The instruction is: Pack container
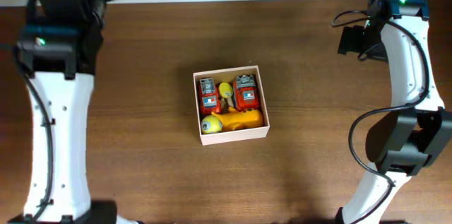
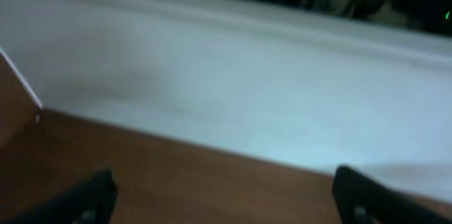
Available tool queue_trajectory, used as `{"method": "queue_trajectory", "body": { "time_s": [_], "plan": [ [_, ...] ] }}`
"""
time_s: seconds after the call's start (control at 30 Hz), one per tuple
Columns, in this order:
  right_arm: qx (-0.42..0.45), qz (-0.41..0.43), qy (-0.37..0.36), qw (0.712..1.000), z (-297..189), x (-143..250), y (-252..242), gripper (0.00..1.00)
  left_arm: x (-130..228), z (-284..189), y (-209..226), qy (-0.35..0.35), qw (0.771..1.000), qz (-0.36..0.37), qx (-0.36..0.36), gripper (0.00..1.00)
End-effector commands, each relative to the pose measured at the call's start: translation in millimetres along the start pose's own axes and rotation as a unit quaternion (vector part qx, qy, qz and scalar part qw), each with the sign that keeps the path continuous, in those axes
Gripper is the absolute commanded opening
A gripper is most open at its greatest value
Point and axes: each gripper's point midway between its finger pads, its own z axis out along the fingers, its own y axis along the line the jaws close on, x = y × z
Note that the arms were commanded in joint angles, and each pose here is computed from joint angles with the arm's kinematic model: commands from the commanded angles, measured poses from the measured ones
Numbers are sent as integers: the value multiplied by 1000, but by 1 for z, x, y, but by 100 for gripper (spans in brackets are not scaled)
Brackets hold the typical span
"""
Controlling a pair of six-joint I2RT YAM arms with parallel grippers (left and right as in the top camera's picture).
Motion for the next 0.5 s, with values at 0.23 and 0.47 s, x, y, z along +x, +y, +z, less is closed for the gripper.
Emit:
{"method": "queue_trajectory", "body": {
  "time_s": [0.23,0.47],
  "plan": [
    [-1,0,3,1000,2,1,2,99,88,-15,29,-60,998,-1,-2,99],
    [-1,0,3,1000,2,1,2,99,151,-52,63,-79,997,-11,-12,99]
  ]
}}
